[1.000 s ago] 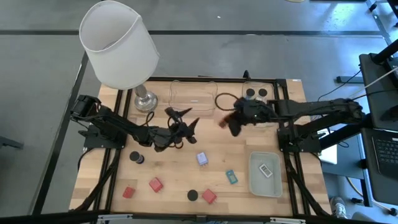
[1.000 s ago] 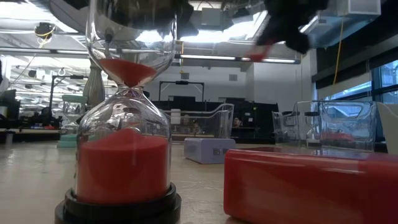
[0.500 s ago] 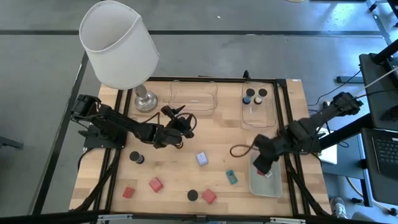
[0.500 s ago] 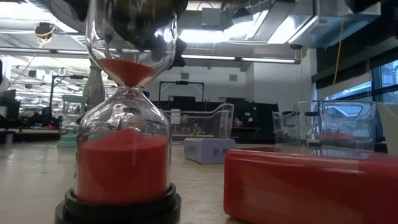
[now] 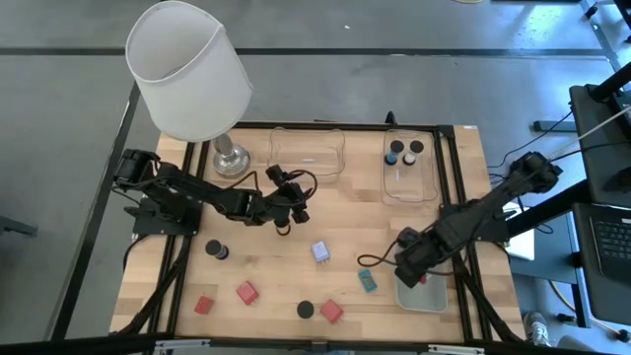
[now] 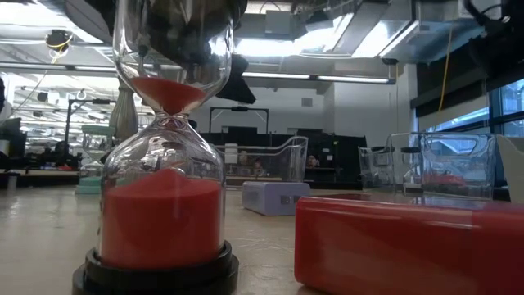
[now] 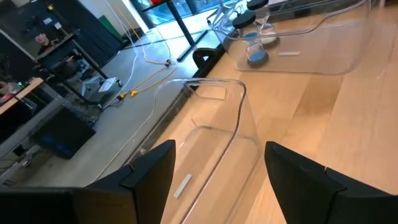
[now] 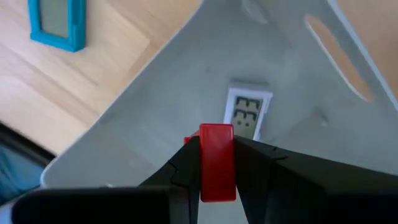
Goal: Pick & Place Office items
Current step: Put the red digital clock into the gray bin
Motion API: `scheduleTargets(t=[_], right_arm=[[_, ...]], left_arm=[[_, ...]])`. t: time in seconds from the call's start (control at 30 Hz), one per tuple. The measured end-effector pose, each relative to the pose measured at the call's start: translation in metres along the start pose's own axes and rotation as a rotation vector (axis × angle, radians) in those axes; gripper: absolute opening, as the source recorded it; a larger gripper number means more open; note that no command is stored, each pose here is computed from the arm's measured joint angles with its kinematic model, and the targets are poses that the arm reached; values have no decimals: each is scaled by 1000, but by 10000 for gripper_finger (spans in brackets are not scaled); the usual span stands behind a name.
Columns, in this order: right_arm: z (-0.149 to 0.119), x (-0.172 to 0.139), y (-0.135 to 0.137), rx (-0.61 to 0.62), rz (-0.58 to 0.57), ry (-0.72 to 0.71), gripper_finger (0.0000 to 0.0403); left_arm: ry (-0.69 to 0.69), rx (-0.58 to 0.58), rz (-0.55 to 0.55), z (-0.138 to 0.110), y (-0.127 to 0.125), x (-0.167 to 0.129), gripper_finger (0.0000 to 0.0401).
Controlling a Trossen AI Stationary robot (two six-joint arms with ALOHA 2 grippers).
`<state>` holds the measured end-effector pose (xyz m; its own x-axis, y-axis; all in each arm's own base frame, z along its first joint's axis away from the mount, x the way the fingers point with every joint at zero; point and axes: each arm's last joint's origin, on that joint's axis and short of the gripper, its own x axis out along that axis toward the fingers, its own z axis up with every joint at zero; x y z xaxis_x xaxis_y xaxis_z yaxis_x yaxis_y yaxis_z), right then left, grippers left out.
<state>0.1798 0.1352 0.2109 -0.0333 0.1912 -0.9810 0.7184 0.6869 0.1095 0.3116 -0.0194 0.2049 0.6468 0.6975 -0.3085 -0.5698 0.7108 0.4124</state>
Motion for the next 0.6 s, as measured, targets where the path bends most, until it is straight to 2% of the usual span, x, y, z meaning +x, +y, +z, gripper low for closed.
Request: scheduleTargets(t=[0.33, 0.6], right_arm=[[11, 27, 9, -37, -114, 17, 80], [13, 29, 9, -87, -119, 21, 94]], left_arm=[[21, 27, 3, -3, 0, 0, 243], [29, 30, 12, -4, 1, 1, 243]])
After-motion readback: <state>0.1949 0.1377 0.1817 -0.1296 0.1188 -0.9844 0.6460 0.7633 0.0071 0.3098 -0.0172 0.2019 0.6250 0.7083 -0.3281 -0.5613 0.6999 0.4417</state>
